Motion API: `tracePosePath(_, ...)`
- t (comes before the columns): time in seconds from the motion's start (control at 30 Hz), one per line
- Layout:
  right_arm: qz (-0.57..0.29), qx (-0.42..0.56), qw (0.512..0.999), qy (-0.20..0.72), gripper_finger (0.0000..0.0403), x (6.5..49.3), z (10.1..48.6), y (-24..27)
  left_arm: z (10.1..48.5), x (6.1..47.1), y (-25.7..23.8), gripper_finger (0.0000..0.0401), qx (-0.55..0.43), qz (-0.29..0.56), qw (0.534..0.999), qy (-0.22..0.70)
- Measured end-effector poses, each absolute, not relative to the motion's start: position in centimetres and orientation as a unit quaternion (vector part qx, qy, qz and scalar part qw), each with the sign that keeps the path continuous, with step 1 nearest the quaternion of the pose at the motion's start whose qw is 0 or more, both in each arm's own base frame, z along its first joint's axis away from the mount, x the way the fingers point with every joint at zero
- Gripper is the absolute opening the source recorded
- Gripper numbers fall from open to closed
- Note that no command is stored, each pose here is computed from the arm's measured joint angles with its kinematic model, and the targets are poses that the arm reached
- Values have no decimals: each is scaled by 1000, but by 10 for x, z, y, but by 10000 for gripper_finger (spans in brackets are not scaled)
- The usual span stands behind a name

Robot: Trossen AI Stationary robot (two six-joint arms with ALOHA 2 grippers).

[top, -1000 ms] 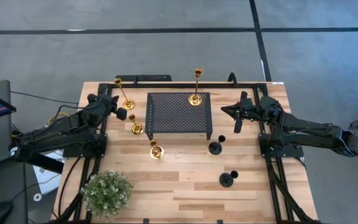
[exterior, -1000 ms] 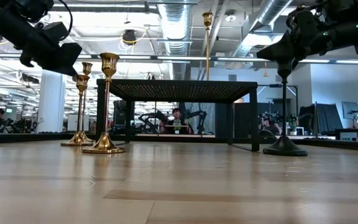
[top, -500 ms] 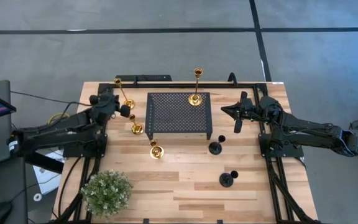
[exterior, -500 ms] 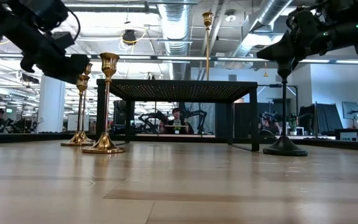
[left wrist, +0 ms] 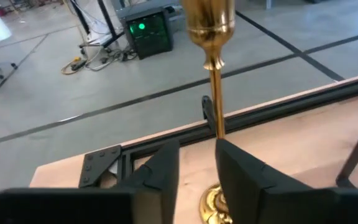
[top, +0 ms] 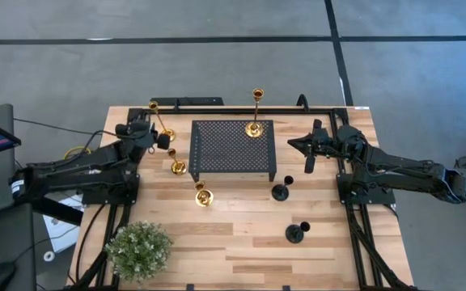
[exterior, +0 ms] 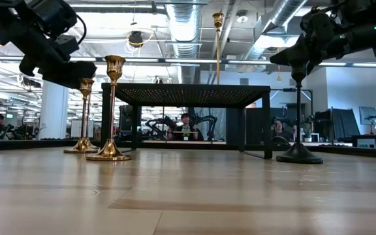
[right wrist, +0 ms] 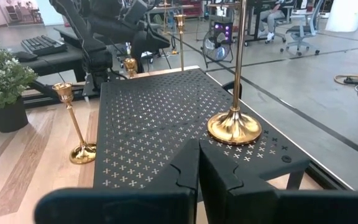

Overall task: Pick & Place candle stick holders
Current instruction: Put the golden candle holder on the shelf

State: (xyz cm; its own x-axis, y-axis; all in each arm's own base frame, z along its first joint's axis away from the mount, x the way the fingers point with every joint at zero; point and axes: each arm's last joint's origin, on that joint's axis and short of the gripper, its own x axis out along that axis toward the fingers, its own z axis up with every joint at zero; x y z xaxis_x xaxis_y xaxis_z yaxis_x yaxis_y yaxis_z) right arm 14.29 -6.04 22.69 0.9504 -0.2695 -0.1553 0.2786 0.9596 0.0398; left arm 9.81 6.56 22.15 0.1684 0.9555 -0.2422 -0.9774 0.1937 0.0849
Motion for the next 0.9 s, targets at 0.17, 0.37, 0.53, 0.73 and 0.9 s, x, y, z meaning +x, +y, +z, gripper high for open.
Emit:
tracePosePath(0.17,-139,30,987,74,1,143,227,-60,222,97,66,164,-56,662,741,95)
tracePosePath(0.37,-139,30,987,74,1,143,227,-60,221,99,68,215,-79,670,734,75)
tracePosePath(0.53,-139,30,987,73,1,143,227,-61,219,109,71,237,-82,663,740,79)
tracePosePath(0.73,-139,30,987,73,1,143,227,-61,213,122,79,243,-63,685,720,91)
tracePosePath(0.9,-139,30,987,74,1,143,227,-60,206,128,88,241,-60,702,703,101)
